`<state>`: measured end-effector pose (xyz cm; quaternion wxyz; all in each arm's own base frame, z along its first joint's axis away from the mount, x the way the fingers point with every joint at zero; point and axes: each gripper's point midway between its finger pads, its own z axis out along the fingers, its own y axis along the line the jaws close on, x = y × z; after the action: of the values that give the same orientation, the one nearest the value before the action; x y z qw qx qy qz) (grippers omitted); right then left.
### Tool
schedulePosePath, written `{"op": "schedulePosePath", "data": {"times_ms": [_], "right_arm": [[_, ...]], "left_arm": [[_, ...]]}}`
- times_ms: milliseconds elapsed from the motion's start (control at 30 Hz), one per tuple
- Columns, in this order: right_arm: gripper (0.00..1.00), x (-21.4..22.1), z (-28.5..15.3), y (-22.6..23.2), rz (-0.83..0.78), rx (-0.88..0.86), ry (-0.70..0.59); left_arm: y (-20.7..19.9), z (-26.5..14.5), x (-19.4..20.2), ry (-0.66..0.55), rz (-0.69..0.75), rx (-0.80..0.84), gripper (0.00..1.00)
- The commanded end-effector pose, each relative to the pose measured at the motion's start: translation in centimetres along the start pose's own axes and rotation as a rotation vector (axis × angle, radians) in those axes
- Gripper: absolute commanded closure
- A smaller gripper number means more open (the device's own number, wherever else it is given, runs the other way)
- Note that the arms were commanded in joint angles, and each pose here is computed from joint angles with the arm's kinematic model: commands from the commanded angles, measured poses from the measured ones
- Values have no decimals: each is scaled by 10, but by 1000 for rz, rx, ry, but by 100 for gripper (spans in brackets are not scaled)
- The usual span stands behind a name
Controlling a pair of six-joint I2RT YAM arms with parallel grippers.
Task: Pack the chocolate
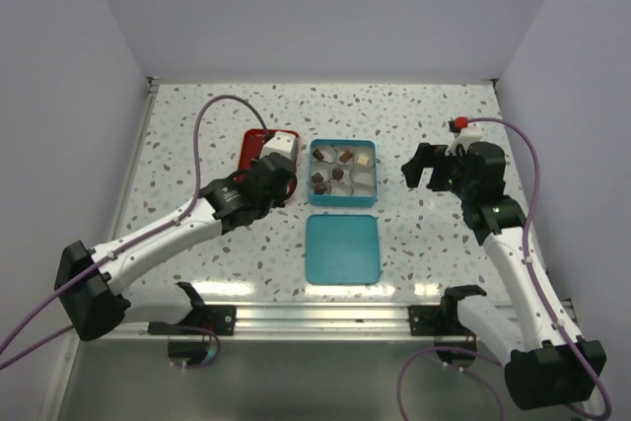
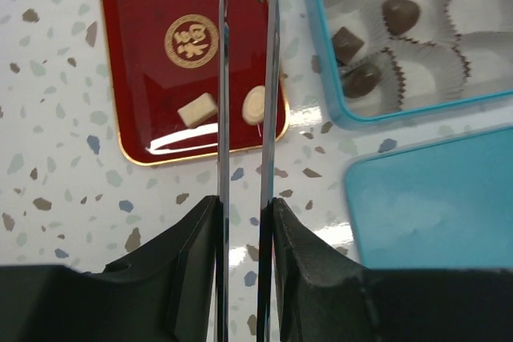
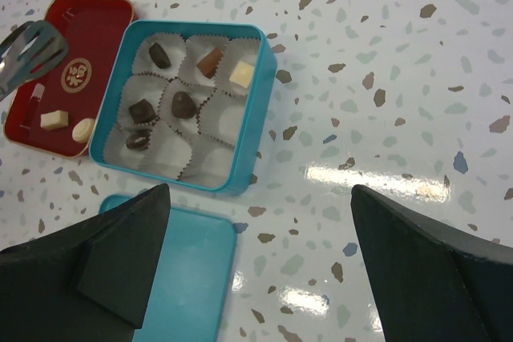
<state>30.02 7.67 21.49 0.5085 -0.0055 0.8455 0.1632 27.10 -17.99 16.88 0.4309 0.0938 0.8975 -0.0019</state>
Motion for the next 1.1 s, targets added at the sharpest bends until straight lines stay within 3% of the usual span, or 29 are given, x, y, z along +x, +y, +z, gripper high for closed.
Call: {"op": "schedulePosePath", "data": {"times_ms": [0, 233, 433, 1067], "right_arm": [[1, -5, 1, 2, -8, -14, -13], [1, -6, -1, 1, -11, -3, -22], [1, -7, 0, 1, -8, -5, -23], [1, -6, -1, 3, -8, -18, -20]], "left_arm": [[-34, -13, -37, -91, 18, 70, 75], [-100, -15, -49, -111, 59, 219, 75], [-143, -12, -37, -82, 115, 285, 75], [-173, 4, -24, -51, 162, 308, 70]]}}
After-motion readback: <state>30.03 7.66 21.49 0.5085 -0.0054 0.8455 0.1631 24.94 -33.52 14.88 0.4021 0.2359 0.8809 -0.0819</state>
